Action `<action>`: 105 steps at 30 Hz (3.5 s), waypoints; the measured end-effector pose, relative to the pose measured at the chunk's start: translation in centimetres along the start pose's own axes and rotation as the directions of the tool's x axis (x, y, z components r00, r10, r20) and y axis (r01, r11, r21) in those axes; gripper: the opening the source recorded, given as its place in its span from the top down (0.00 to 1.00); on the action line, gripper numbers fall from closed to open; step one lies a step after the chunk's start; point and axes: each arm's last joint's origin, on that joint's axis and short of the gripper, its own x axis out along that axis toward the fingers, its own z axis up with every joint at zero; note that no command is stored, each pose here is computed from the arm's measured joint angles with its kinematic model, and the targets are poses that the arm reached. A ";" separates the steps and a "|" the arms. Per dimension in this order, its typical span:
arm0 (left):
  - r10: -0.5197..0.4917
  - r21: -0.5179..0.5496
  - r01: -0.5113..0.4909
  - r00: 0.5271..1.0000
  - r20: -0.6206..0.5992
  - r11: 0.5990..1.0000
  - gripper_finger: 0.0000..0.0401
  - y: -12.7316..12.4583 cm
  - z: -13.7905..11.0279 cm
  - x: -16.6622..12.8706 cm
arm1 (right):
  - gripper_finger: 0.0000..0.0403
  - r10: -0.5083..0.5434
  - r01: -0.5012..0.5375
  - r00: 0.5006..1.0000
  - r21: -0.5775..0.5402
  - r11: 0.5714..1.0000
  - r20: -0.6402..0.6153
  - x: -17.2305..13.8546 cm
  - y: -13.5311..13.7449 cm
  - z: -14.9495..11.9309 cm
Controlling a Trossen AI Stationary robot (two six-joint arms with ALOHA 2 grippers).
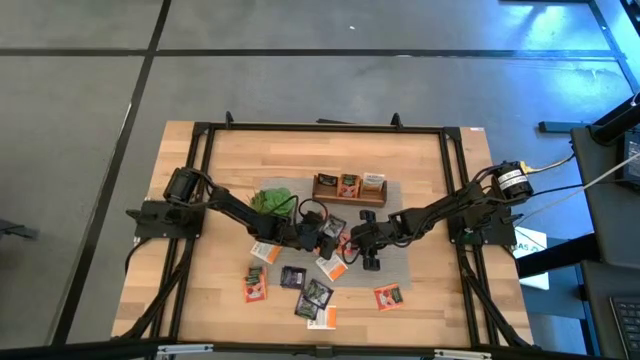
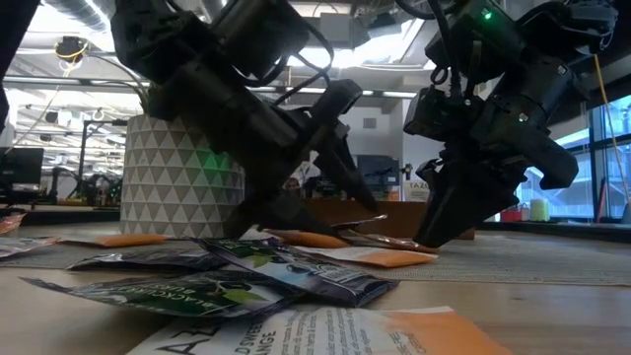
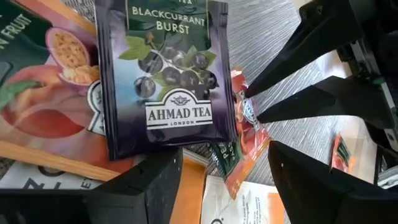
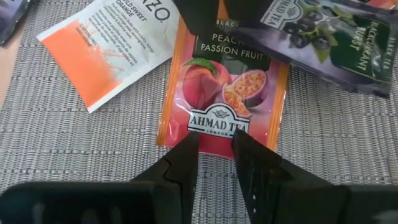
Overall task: Pick & Place Tea
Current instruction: Put the orange tea bag into the middle section of the wooden organizer
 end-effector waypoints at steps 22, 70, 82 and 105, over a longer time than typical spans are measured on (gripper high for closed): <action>0.008 -0.085 -0.004 0.999 0.051 0.996 0.42 -0.1 0.0 -0.1 | 0.74 -0.015 0.015 1.000 -0.001 1.000 0.016 0.0 0.0 0.1; -0.046 -0.084 0.046 0.999 0.007 0.995 0.93 -0.4 0.1 -0.1 | 0.74 -0.023 0.023 0.998 -0.001 1.000 0.050 0.0 0.1 0.3; -0.061 0.079 0.061 0.998 0.003 0.995 0.99 -0.5 0.1 -0.1 | 0.74 0.011 -0.003 0.995 -0.077 0.997 0.098 -1.1 0.1 1.0; -0.207 0.462 0.345 0.923 -0.323 0.817 0.99 -6.2 2.1 -0.2 | 0.71 0.307 -0.298 0.900 -0.079 0.951 0.311 -10.2 0.6 3.6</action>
